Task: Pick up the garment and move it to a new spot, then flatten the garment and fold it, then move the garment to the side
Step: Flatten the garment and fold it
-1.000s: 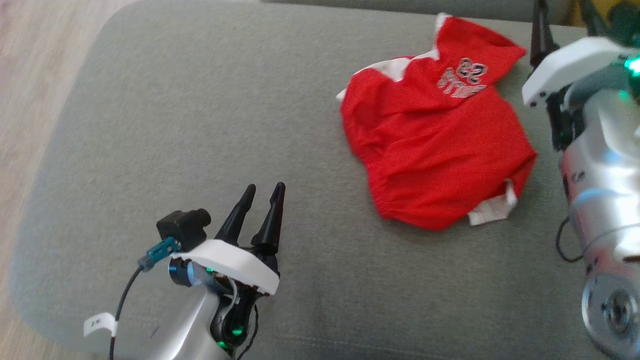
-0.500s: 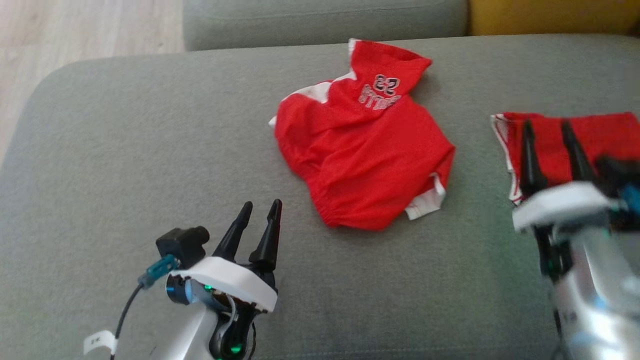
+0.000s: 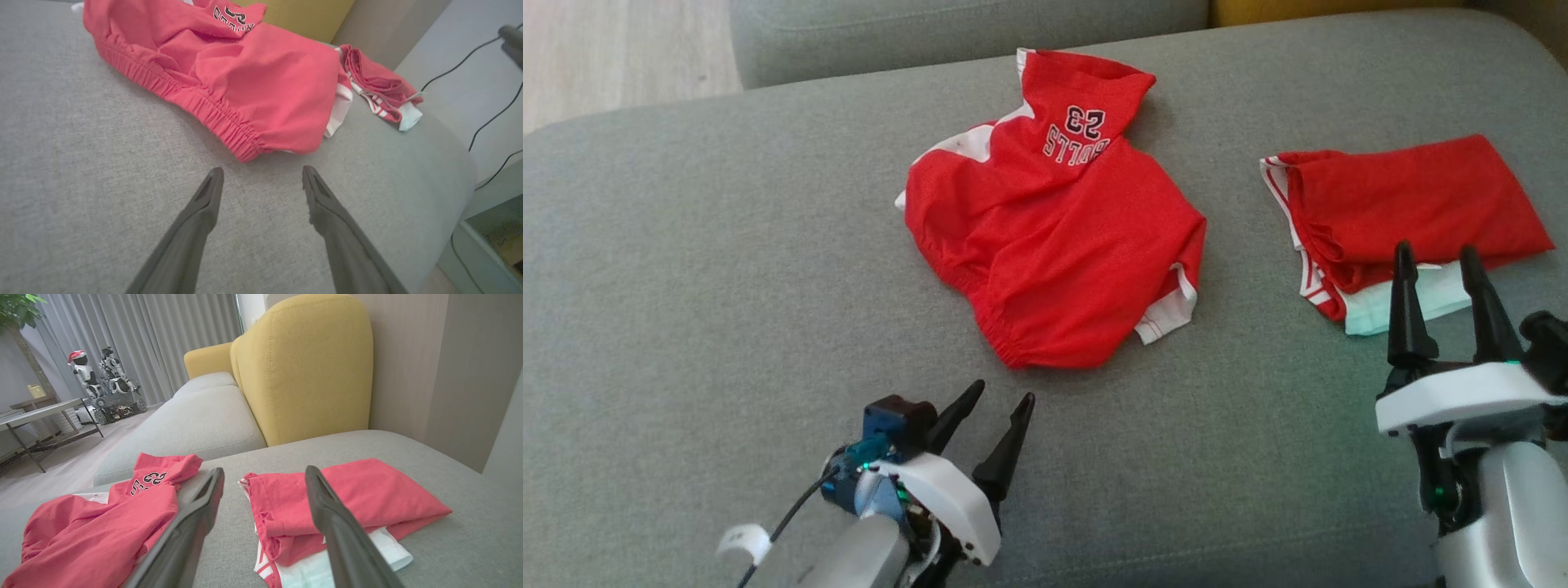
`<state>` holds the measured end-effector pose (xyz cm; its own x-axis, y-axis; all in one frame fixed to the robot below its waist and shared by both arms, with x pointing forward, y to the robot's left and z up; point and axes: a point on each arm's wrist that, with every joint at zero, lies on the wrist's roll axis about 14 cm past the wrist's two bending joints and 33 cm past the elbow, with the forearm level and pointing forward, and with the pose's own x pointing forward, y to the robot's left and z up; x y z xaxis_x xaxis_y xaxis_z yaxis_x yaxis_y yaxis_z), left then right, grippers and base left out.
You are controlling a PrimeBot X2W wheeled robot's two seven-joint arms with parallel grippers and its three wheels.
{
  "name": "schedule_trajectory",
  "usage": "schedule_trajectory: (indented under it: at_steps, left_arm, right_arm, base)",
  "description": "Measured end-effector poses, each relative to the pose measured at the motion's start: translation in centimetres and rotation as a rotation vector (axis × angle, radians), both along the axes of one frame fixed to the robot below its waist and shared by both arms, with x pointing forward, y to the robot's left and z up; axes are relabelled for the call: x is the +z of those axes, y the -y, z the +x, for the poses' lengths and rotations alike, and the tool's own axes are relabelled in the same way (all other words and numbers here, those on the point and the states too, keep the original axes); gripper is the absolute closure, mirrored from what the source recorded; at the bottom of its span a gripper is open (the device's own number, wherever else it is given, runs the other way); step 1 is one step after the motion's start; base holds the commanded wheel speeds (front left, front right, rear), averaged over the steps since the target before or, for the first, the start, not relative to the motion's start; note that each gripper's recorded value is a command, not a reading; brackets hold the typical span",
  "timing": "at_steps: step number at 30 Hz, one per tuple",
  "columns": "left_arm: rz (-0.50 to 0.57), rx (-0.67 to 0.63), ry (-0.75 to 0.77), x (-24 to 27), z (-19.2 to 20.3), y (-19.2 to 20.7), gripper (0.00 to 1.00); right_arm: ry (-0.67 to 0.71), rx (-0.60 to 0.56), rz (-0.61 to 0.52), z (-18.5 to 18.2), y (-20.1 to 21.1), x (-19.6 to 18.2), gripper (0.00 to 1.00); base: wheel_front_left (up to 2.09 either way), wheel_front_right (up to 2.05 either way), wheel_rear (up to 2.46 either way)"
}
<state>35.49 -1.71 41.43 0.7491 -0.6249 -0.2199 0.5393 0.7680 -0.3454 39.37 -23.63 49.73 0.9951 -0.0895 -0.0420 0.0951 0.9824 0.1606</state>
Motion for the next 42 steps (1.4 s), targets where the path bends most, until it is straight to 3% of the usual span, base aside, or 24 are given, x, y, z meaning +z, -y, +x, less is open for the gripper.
schedule_trajectory:
  at_steps: [10,26,27,28,29,36,42]
  left_arm:
    - [0.238,-0.116,0.073,-2.4,1.3,0.6,0.00]
    - [0.287,-0.182,0.106,-3.1,3.4,2.7,0.00]
    - [0.283,-0.186,0.105,-3.1,3.4,2.9,0.55]
    - [0.282,-0.187,0.105,-3.1,3.4,2.9,0.92]
    - [0.282,-0.189,0.105,-3.0,3.5,3.0,1.00]
    - [0.269,-0.172,0.139,-1.8,4.1,2.7,1.00]
    - [0.231,-0.075,0.201,1.0,5.7,0.5,1.00]
  right_arm:
    - [0.000,-0.016,0.008,-0.2,0.2,0.4,0.00]
    - [-0.034,-0.064,0.033,-0.8,1.7,-0.7,0.00]
    - [-0.036,-0.065,0.033,-0.8,1.8,-0.8,0.00]
    - [-0.037,-0.065,0.033,-0.8,1.8,-0.8,0.00]
    - [-0.038,-0.066,0.033,-0.8,1.8,-0.8,0.00]
    - [-0.044,-0.054,0.032,-0.6,1.4,-1.0,0.00]
    - [-0.044,-0.015,0.022,-0.1,0.1,-1.0,0.00]
  base:
    - [0.00,0.00,0.00]
    - [0.00,0.00,0.00]
    - [0.00,0.00,0.00]
    - [0.00,0.00,0.00]
    - [0.00,0.00,0.00]
    - [0.00,0.00,0.00]
    - [0.00,0.00,0.00]
